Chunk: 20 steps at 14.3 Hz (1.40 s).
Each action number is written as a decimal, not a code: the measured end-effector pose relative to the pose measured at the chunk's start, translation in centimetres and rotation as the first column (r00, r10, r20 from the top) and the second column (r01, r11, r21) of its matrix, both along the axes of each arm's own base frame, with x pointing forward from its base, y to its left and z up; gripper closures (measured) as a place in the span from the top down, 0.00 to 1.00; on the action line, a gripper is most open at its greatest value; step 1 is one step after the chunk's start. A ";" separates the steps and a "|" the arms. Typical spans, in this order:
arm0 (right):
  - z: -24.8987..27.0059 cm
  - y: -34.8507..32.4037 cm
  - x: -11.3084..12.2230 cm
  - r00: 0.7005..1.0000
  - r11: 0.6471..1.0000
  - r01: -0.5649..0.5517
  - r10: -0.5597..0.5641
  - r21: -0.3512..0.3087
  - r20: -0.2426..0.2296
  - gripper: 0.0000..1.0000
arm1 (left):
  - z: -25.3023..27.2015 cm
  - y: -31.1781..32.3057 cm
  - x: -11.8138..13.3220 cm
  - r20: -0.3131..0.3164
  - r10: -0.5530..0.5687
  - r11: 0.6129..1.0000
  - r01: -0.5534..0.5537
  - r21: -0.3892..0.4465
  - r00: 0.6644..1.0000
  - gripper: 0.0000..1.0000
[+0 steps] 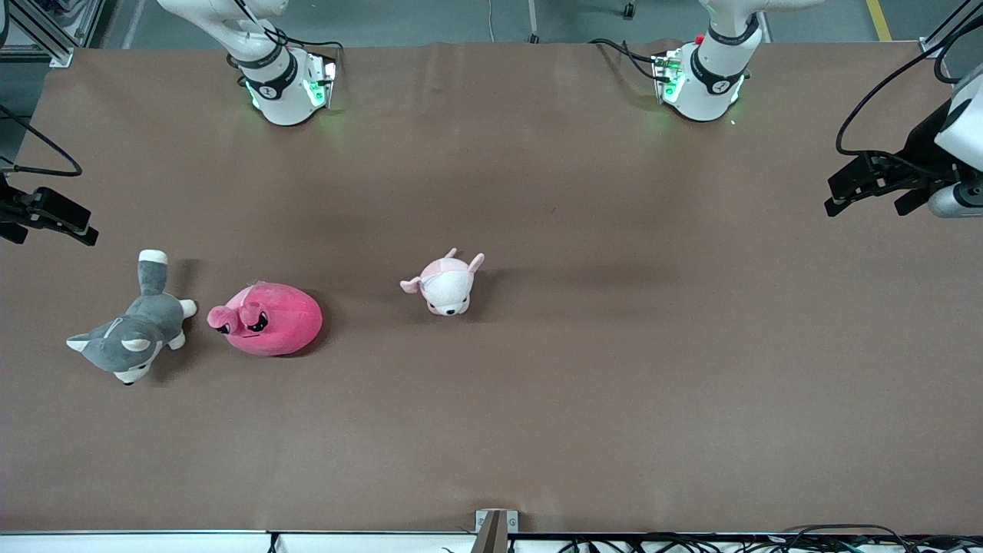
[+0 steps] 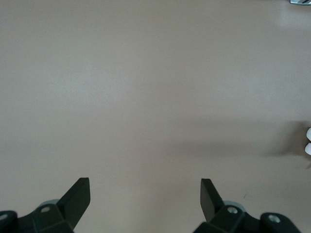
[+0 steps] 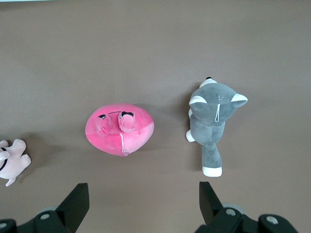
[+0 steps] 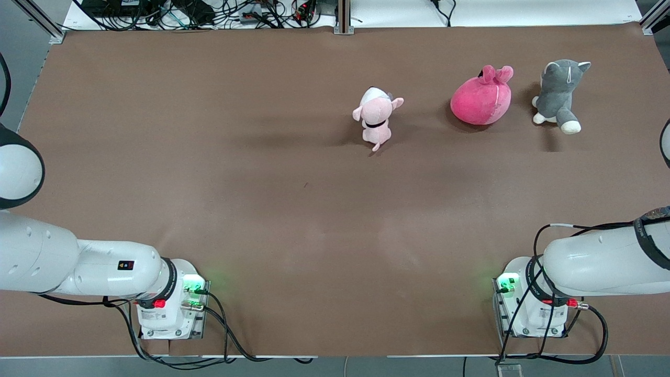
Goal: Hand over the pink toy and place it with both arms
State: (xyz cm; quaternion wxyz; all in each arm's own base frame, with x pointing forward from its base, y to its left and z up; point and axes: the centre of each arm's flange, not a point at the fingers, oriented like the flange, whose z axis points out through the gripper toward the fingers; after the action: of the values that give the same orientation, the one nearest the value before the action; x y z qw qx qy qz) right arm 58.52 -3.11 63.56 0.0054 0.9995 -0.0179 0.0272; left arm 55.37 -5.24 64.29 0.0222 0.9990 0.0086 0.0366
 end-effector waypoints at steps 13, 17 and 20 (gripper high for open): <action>0.3 -0.1 -0.3 1.000 1.000 -0.003 0.003 -0.015 0.004 1.00 | 0.2 2.4 0.1 -0.003 0.042 0.999 -0.042 0.000 0.999 1.00; 0.9 -0.1 -0.7 1.000 1.000 -0.004 0.004 -0.015 0.012 1.00 | 0.2 3.5 0.1 -0.002 0.063 0.998 -0.063 0.000 0.998 1.00; 1.3 0.0 -1.7 1.000 1.000 -0.008 0.009 -0.016 0.015 1.00 | 0.2 3.5 0.1 -0.002 0.055 0.998 -0.055 0.001 0.998 1.00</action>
State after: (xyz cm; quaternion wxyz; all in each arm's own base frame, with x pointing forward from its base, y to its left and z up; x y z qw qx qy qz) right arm 56.87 -3.12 64.84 0.0129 0.9992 -0.0135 0.0350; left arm 55.49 -1.73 64.48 0.0209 0.9985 0.0360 0.0363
